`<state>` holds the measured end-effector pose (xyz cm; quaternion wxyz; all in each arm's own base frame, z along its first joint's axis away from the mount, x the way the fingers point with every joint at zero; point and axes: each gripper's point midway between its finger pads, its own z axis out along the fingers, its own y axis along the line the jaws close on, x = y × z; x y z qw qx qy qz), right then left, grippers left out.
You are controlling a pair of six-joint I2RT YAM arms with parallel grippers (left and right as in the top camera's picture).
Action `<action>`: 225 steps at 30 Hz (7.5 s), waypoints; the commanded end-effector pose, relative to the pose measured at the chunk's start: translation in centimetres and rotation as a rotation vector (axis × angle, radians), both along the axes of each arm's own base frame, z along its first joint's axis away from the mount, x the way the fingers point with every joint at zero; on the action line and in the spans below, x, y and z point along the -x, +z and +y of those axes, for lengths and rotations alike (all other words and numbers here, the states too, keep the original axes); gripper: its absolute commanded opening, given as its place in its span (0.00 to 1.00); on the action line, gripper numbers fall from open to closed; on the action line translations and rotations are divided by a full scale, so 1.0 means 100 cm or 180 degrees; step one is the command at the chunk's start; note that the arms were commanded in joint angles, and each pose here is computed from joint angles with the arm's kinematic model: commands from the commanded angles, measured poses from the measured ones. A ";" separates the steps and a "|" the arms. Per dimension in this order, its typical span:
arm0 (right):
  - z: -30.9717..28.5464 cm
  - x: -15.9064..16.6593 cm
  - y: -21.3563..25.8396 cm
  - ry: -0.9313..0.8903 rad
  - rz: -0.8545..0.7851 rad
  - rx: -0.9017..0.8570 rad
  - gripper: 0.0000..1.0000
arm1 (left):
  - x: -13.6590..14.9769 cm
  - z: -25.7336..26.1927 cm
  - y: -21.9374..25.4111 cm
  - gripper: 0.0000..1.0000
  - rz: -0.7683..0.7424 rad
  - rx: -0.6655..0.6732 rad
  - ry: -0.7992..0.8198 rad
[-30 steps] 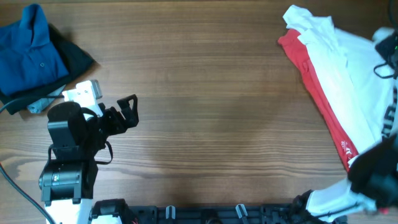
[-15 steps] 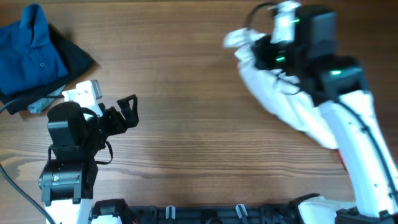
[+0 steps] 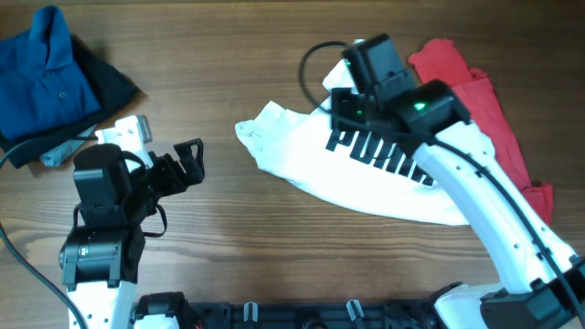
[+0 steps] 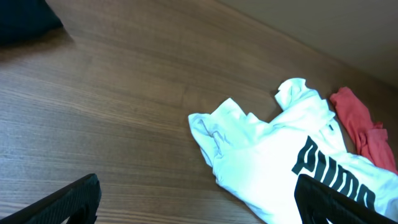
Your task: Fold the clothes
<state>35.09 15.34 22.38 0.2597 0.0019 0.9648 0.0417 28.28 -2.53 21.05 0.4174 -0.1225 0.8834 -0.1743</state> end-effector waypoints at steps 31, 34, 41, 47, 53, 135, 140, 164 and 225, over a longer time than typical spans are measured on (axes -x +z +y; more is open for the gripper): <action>-0.164 0.032 -0.004 -0.1645 0.0567 0.0211 0.72 | -0.102 -0.144 -0.191 0.88 0.0896 0.0609 -0.0998; -0.164 0.032 -0.004 -0.1648 0.0559 0.0205 0.72 | -0.102 -0.144 -0.192 0.62 0.0890 0.0608 -0.1001; -0.164 0.033 -0.005 -0.1660 0.0571 0.0205 0.72 | -0.117 -0.147 -0.178 0.04 0.0618 0.0631 -0.1026; -0.165 0.032 -0.004 -0.1717 0.0563 0.0180 0.72 | -0.142 -0.116 -0.135 0.04 0.0229 0.0618 -0.0768; -0.180 0.033 -0.004 -0.1871 0.0563 0.0165 0.73 | -0.185 -0.011 -0.004 0.04 -0.0798 0.0515 -0.0032; -0.174 0.016 -0.058 -0.0991 0.1121 -0.0100 0.47 | -0.020 -0.062 -0.129 1.00 0.2640 -0.0917 -0.0567; -0.174 -0.008 -0.096 -0.0884 0.1249 -0.0110 0.04 | 0.001 -0.077 -0.142 1.00 0.2763 -0.1042 -0.0777; -0.259 -0.095 -0.224 -0.1216 0.0920 -0.0114 0.04 | 0.010 -0.091 -0.154 1.00 0.2740 -0.1119 -0.0934; -0.240 -0.088 -0.068 -0.1417 0.0591 -0.0334 0.12 | -0.018 -0.143 -0.188 0.91 0.2106 -0.1871 -0.1732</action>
